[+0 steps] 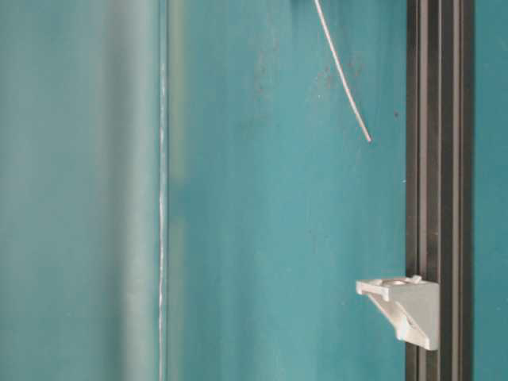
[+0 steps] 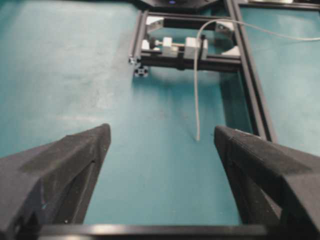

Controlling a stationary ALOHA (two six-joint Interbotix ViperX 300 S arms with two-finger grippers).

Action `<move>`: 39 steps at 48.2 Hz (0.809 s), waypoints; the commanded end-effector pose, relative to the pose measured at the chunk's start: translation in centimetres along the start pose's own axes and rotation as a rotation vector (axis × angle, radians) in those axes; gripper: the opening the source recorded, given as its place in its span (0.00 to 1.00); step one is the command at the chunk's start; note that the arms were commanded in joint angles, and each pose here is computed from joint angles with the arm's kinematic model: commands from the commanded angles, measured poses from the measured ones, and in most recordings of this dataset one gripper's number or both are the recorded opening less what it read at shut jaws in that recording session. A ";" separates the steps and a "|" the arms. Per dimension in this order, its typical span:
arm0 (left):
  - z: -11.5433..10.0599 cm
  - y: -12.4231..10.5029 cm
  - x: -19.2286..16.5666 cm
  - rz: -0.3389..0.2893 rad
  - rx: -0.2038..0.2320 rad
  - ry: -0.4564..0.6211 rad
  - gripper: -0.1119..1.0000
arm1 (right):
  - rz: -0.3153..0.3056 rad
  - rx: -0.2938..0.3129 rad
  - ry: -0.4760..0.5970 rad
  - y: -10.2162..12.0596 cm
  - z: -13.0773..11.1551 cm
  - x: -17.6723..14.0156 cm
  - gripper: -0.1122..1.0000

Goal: Insert the wire into the hole on the left side and pull it with the left arm.
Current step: 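Move both grippers forward, right gripper toward the white wire end, then close the right gripper on the white wire near its tip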

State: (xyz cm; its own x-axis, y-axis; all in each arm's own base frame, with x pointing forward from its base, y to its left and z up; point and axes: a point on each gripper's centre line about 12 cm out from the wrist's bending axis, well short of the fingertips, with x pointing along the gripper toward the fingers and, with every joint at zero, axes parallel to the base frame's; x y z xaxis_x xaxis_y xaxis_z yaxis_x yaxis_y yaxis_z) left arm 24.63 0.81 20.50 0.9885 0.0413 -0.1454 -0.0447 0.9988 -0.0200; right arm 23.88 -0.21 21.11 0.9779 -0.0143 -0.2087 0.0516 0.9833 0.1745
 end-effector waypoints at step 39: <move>-2.6 0.4 3.6 0.019 0.001 0.124 0.75 | -0.037 0.090 0.267 0.1 -4.1 6.9 0.87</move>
State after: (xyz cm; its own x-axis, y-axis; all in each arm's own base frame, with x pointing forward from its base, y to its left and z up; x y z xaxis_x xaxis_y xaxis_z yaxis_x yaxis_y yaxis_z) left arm 27.33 1.13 16.76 0.9551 0.0497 -0.2919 -0.0565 0.9983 -0.0149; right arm 28.73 0.24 15.36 0.8826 0.0014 -0.4701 0.1285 0.9612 0.2440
